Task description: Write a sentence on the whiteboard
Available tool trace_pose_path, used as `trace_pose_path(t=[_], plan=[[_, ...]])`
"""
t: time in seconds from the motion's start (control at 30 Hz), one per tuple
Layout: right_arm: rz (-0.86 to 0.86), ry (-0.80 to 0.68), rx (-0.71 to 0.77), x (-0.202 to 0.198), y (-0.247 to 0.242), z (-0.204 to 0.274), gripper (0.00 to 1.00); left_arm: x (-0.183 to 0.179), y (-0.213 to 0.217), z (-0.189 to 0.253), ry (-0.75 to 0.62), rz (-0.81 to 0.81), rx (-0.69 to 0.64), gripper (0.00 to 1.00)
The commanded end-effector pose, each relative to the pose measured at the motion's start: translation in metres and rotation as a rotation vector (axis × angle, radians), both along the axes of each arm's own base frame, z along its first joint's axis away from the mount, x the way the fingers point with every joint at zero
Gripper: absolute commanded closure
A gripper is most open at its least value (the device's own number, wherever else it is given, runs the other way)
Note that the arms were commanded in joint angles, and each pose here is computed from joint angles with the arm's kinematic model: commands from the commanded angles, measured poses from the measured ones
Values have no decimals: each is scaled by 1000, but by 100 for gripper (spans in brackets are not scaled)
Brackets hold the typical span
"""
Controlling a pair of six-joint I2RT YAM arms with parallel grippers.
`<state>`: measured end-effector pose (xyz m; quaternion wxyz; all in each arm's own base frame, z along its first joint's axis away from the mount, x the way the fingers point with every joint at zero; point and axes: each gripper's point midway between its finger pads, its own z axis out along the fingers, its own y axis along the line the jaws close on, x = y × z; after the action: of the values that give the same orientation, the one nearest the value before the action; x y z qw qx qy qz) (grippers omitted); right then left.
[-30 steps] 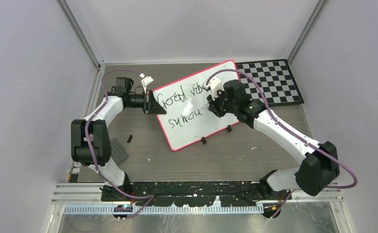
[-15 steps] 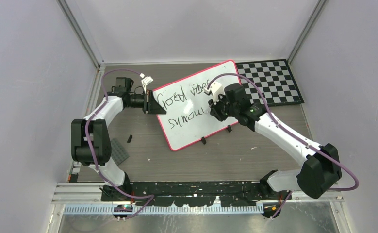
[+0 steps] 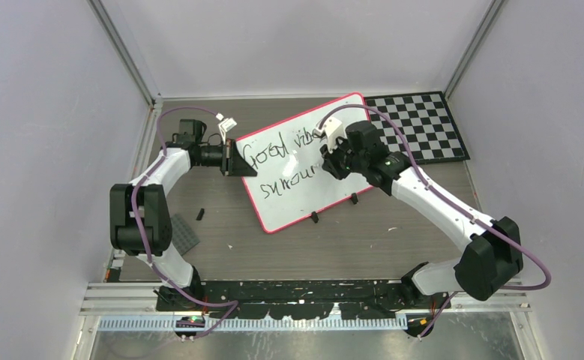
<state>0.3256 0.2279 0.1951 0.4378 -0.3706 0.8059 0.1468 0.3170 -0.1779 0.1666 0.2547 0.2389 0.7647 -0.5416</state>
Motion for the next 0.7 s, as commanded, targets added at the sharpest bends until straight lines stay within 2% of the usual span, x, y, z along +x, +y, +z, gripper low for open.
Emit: trace_pose_path(t=[0.0, 0.17, 0.37, 0.53, 0.67], plan=[[-60, -73, -2, 21, -12, 17, 100, -9, -1, -16, 89, 3, 58, 100], [-65, -56, -21, 14, -22, 9, 100, -9, -1, -17, 90, 2, 58, 100], [-34, 2, -59, -2, -27, -25, 100, -9, -2, -17, 93, 0, 59, 100], [-26, 2, -59, -6, -27, -25, 100, -12, -1, -17, 90, -1, 64, 100], [-33, -22, -32, -3, -25, -8, 100, -13, -1, -17, 93, -2, 63, 100]])
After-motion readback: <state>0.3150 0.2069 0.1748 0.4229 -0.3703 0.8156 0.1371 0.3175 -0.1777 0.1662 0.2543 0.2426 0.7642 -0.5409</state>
